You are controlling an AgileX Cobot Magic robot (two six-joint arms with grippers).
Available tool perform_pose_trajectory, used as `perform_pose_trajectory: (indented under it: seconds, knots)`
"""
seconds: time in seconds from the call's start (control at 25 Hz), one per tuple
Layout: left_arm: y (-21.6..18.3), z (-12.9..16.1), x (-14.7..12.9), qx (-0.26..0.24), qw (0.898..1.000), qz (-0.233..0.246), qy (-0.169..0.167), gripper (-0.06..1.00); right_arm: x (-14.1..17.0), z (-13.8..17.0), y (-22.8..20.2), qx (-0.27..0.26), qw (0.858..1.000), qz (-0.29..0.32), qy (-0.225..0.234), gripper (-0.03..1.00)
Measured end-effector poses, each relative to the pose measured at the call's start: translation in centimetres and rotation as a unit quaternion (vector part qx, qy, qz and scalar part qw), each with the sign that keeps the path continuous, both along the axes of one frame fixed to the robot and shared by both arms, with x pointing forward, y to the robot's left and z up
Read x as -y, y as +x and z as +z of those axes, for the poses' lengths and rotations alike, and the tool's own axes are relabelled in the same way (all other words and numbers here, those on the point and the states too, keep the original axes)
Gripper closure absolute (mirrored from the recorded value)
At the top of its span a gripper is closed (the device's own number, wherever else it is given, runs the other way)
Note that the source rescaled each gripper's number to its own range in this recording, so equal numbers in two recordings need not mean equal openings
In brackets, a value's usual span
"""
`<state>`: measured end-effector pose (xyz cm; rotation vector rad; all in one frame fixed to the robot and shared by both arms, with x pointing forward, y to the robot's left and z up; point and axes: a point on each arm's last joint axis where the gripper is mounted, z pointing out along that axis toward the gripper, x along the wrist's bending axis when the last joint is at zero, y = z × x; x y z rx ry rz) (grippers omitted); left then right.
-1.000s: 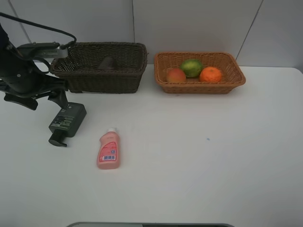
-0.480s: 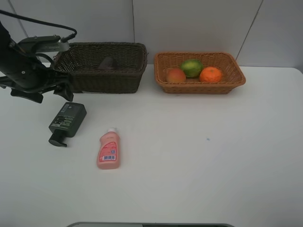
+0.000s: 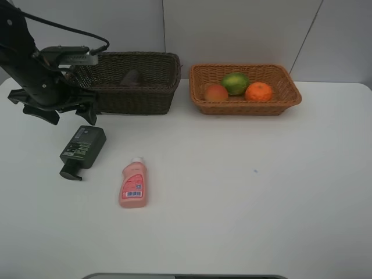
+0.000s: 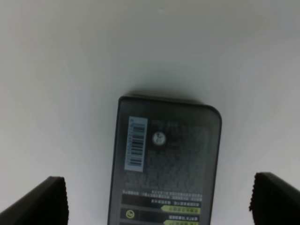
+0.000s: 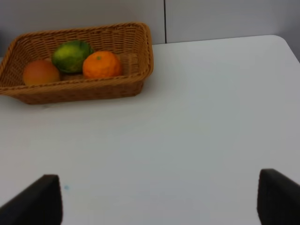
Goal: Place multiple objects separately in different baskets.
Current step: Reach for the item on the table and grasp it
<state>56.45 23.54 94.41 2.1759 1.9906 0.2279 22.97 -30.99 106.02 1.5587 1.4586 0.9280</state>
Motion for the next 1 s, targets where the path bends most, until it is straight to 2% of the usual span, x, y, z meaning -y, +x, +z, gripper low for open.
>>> perform_pose_trajectory:
  seconds: [0.12, 0.76, 1.0]
  knots:
    - [0.1, -0.6, 0.7, -0.008, 1.0, -0.004, 0.017, -0.04, 0.0, 0.0, 0.0, 0.0, 1.0, 0.0, 0.0, 0.06]
    - [0.2, -3.6, 1.1, -0.06, 0.998, 0.015, 0.028, -0.04, 0.0, 0.0, 0.0, 0.0, 1.0, 0.0, 0.0, 0.06]
    - [0.3, -4.4, 1.1, -0.063, 0.998, 0.016, 0.027, -0.04, 0.0, 0.0, 0.0, 0.0, 1.0, 0.0, 0.0, 0.06]
